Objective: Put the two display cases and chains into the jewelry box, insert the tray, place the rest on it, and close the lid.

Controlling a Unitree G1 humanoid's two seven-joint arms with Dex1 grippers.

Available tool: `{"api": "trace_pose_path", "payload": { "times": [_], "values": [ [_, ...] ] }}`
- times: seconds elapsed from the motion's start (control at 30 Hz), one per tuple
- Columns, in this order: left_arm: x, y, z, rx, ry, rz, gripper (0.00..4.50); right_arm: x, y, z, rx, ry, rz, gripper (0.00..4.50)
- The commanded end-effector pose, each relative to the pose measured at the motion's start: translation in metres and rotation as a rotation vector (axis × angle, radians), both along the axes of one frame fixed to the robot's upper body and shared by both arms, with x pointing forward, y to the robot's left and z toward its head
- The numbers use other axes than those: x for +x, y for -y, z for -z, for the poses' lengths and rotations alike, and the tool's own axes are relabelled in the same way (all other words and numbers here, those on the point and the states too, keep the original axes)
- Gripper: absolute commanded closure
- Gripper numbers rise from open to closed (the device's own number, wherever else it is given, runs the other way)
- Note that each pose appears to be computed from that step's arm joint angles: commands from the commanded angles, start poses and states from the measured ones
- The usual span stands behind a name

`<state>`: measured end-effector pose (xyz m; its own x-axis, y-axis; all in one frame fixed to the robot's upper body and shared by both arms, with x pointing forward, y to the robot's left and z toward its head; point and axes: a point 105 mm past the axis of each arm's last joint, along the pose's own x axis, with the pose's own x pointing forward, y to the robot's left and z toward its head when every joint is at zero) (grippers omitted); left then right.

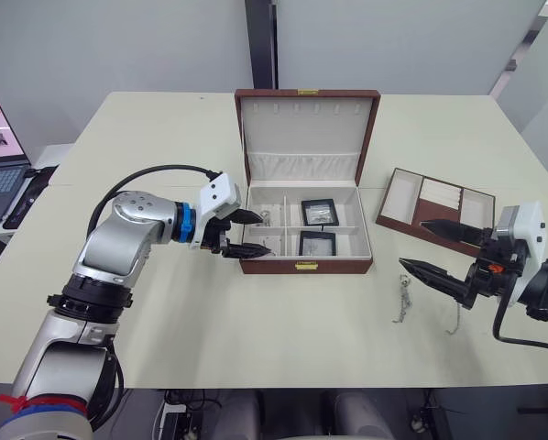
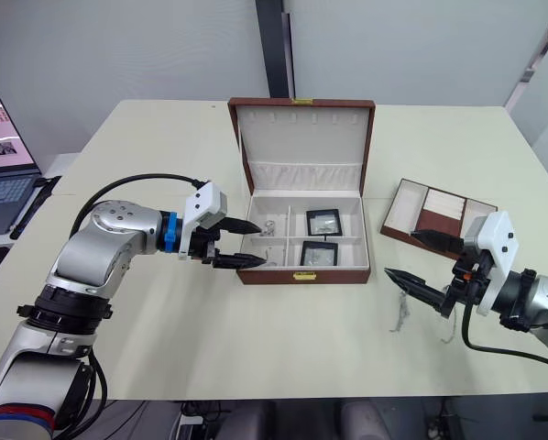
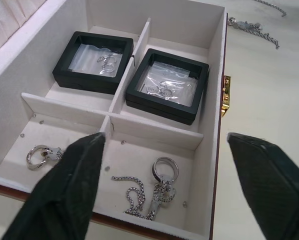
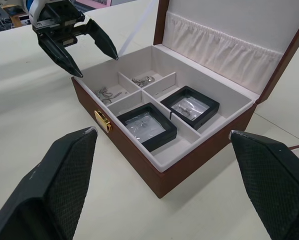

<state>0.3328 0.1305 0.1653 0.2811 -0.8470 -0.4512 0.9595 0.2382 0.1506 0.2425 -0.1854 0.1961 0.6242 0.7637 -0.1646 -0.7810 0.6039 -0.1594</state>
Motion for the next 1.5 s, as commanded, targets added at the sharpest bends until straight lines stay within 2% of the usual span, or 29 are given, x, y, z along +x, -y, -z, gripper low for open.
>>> {"api": "trace_pose_path", "payload": {
  "times": [0.03, 0.3, 0.4, 0.63, 0.77, 0.97, 1.2, 1.5],
  "values": [
    [0.001, -0.001, -0.011, -0.021, 0.038, -0.001, 0.03, -0.003, 0.002, -0.011, -0.007, 0.04, -0.008, 0.0],
    [-0.003, -0.021, -0.028, -0.135, 0.015, -0.074, 0.03, -0.001, 0.022, -0.004, -0.014, 0.004, 0.039, 0.0],
    [-0.01, -0.052, -0.03, -0.176, -0.018, -0.183, 0.03, 0.002, 0.049, 0.008, 0.003, -0.047, 0.112, 0.0],
    [-0.03, -0.123, -0.019, -0.157, -0.013, -0.495, 0.03, 0.008, 0.107, 0.044, -0.04, -0.132, 0.277, 0.0],
    [-0.042, -0.156, -0.006, -0.085, 0.002, -0.634, 0.03, 0.011, 0.123, 0.055, -0.055, -0.145, 0.317, 0.0],
    [-0.071, -0.196, 0.014, -0.112, -0.027, -0.847, 0.03, 0.015, 0.142, 0.064, -0.051, -0.158, 0.375, 0.0],
    [-0.096, -0.209, 0.033, -0.128, -0.034, -0.965, 0.03, 0.017, 0.158, 0.074, -0.057, -0.167, 0.431, 0.0],
    [-0.104, -0.216, 0.037, -0.125, -0.02, -1.011, 0.03, 0.022, 0.164, 0.079, -0.061, -0.177, 0.436, 0.0]
  ]
}}
